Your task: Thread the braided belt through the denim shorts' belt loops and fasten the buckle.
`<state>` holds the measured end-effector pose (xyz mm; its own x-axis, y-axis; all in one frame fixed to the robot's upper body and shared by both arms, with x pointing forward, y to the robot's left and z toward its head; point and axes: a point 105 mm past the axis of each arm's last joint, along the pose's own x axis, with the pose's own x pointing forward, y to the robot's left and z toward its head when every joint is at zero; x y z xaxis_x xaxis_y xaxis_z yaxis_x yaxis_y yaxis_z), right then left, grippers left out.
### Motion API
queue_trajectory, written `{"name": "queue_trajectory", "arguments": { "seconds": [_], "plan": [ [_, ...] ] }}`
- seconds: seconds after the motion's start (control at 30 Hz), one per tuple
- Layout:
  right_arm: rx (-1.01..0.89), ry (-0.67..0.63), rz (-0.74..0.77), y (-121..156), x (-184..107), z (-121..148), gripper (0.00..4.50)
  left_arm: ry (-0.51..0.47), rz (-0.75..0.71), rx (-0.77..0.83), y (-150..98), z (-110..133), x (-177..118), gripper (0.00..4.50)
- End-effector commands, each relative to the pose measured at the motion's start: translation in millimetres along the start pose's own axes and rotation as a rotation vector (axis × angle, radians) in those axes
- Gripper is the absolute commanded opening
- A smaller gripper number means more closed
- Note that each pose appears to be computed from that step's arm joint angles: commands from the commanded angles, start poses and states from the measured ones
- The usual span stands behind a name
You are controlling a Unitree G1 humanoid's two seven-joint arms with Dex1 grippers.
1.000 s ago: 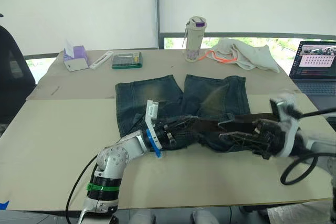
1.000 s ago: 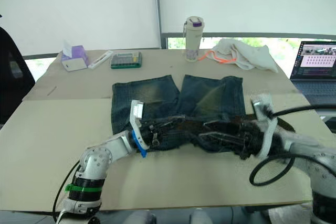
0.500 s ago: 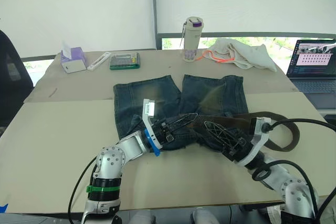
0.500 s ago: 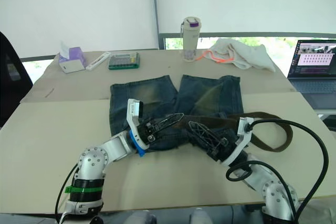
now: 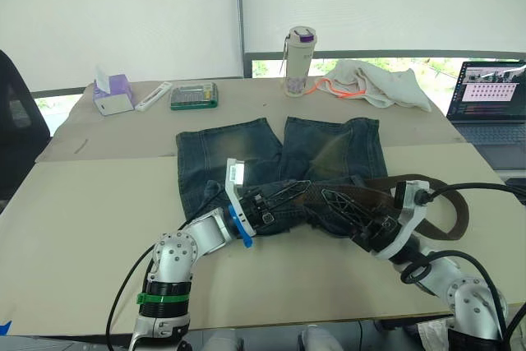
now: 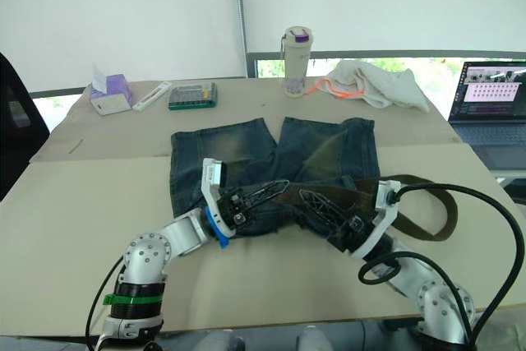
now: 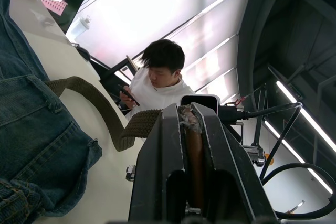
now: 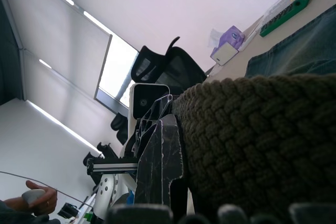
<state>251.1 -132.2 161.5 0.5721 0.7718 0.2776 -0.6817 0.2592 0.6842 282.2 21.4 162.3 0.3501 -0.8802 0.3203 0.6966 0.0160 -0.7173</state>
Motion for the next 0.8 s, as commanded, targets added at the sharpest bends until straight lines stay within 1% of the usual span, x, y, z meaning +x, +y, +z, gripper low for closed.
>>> {"name": "queue_trajectory", "arguments": {
  "seconds": [0.03, 0.1, 0.13, 0.2, 0.3, 0.37, 0.5, 0.57, 0.63, 0.73, 0.77, 0.8],
  "plan": [
    [-0.051, -0.052, -0.007, 2.8, -5.6, 23.5, 0.0, -0.013, 0.026, 0.064, 3.4, 4.8, -4.4, 1.4],
    [-0.08, -0.08, -0.067, -4.0, -14.2, 43.4, 0.0, 0.041, 0.076, 0.19, 8.5, 1.3, -6.2, 2.11],
    [-0.095, -0.089, -0.114, -9.6, -20.0, 52.8, 0.0, 0.078, 0.081, 0.254, 8.4, -1.8, -7.5, 2.49],
    [-0.102, -0.094, -0.216, -24.4, -33.2, 67.5, 0.0, 0.136, 0.078, 0.371, 7.4, -6.6, -10.7, 3.11],
    [-0.123, -0.041, -0.406, -54.8, -56.2, 85.6, 0.0, 0.194, 0.102, 0.6, 8.8, -5.5, -15.7, 3.11],
    [-0.135, 0.005, -0.472, -67.2, -64.5, 95.1, 0.0, 0.204, 0.113, 0.717, 8.4, -1.7, -17.6, 3.11],
    [-0.112, 0.025, -0.544, -84.5, -71.7, 110.5, 0.0, 0.243, 0.096, 0.849, 3.0, 0.9, -19.8, 3.11],
    [-0.1, 0.041, -0.586, -94.2, -75.5, 114.1, 0.0, 0.261, 0.095, 0.908, 1.0, 3.8, -21.0, 3.11],
    [-0.101, 0.068, -0.592, -97.7, -76.4, 114.4, 0.0, 0.276, 0.1, 0.944, 0.6, 5.9, -22.3, 3.11],
    [-0.081, 0.072, -0.59, -101.8, -74.8, 119.2, 0.0, 0.323, 0.128, 0.966, 3.8, 8.3, -28.1, 3.11],
    [-0.089, 0.079, -0.614, -106.3, -76.4, 120.3, 0.0, 0.339, 0.129, 0.986, 3.9, 9.2, -29.5, 3.11],
    [-0.097, 0.088, -0.632, -110.0, -77.9, 120.9, 0.0, 0.334, 0.127, 1.009, 2.2, 12.1, -29.3, 3.11]
  ]
}}
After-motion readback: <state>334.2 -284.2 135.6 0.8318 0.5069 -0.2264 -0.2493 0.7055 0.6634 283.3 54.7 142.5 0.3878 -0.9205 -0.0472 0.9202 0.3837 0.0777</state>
